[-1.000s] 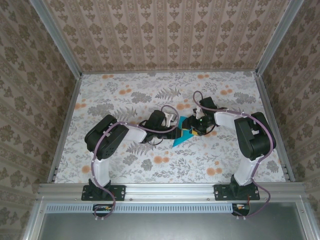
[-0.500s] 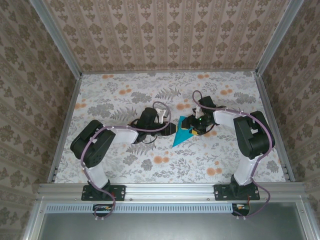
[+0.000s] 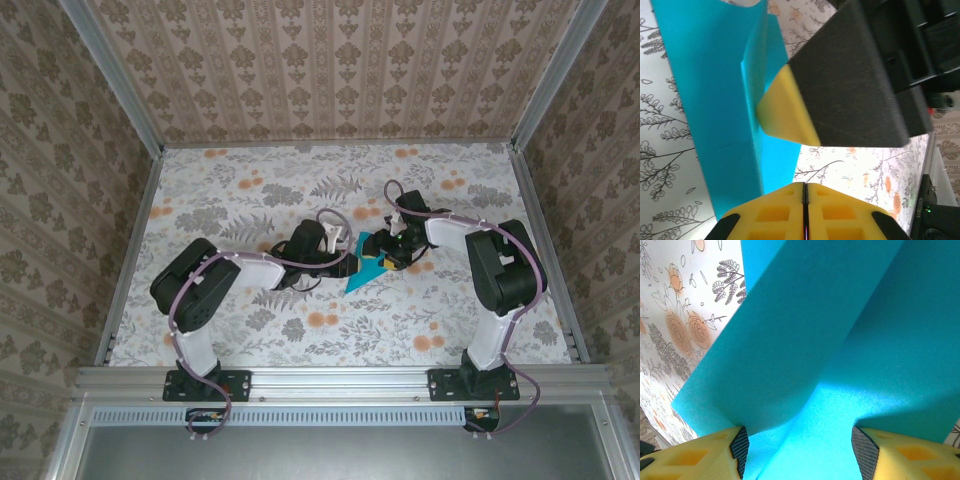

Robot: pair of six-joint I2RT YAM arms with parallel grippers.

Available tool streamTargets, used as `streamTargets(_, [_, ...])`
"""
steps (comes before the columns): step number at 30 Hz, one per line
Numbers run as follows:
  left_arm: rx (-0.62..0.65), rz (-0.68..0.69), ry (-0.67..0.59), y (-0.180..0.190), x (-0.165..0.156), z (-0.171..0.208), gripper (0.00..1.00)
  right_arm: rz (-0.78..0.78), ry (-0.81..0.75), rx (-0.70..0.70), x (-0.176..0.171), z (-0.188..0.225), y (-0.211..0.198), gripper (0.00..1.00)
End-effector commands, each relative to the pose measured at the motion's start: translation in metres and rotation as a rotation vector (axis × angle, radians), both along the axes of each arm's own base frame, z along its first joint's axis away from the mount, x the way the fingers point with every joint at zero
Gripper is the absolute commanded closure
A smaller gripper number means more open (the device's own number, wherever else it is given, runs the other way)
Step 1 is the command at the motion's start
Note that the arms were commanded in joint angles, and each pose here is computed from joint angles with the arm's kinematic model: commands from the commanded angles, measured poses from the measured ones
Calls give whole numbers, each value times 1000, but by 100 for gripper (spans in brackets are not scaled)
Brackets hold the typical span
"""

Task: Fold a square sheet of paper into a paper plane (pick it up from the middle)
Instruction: Fourth fold the wing at the center of the table.

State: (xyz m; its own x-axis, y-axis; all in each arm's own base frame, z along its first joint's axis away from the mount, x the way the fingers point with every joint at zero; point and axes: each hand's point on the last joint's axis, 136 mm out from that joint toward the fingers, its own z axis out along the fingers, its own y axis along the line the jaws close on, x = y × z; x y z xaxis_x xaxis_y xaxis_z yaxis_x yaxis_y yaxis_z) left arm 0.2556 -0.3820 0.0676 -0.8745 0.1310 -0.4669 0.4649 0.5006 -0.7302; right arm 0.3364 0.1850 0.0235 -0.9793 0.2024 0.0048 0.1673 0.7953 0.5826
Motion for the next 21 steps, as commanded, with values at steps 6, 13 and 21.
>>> streamTargets(6, [41,9,18,-1,5,-14,91,-44,163,-254,-30,-61,-39,37])
streamTargets(13, [52,24,27,2,9,-20,92,-54,206,-337,-37,-72,-49,40])
streamTargets(21, [68,35,39,5,10,-27,92,-58,251,-413,-46,-79,-58,43])
